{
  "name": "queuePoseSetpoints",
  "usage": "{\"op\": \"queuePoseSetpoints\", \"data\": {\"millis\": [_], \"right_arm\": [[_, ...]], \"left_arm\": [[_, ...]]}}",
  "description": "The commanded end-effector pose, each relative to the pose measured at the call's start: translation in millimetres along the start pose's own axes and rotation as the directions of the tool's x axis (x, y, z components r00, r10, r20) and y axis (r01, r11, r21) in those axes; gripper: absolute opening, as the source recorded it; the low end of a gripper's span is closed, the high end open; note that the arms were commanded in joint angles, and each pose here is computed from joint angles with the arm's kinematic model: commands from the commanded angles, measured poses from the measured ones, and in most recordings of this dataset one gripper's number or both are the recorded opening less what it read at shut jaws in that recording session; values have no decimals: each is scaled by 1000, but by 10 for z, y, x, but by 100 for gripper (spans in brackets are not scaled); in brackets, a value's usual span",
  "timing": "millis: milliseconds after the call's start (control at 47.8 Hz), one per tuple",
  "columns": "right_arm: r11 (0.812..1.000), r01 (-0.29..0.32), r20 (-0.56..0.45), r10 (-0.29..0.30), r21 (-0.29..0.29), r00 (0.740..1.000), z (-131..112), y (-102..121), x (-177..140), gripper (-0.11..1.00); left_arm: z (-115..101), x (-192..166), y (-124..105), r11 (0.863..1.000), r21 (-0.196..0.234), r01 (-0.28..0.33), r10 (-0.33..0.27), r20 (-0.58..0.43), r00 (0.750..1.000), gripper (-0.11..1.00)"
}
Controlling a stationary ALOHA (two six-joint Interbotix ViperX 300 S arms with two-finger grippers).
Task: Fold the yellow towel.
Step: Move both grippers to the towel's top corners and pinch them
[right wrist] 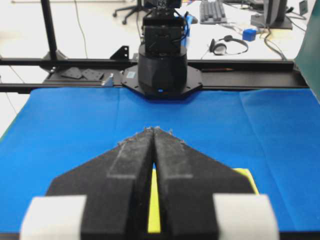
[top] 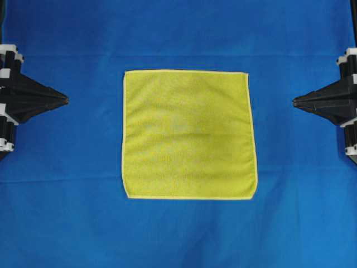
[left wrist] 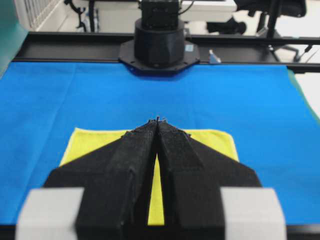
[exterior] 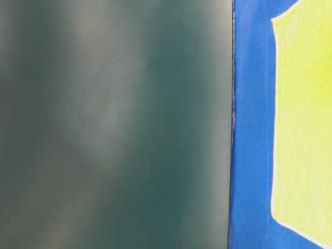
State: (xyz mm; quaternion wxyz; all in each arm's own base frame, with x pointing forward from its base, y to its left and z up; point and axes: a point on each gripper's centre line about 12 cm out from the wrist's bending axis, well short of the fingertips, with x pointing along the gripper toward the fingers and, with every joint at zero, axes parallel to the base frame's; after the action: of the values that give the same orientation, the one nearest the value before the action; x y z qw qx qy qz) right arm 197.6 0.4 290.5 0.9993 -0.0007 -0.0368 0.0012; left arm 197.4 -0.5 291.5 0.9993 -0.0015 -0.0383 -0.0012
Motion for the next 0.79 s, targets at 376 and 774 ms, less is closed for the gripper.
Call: {"op": "queuePoseSetpoints", "data": {"millis": [376,774], "right_arm": [[985,174,-170,-169,14,971,-110,-363,129,0],[918,398,-465,-353,-2,812,-823,-993,347,15]], "left_arm": [[-201,217,248,992,-34,-121,115,-128,985,0],[-752,518,734,956,-16,-294,276,-294,915,38]]}}
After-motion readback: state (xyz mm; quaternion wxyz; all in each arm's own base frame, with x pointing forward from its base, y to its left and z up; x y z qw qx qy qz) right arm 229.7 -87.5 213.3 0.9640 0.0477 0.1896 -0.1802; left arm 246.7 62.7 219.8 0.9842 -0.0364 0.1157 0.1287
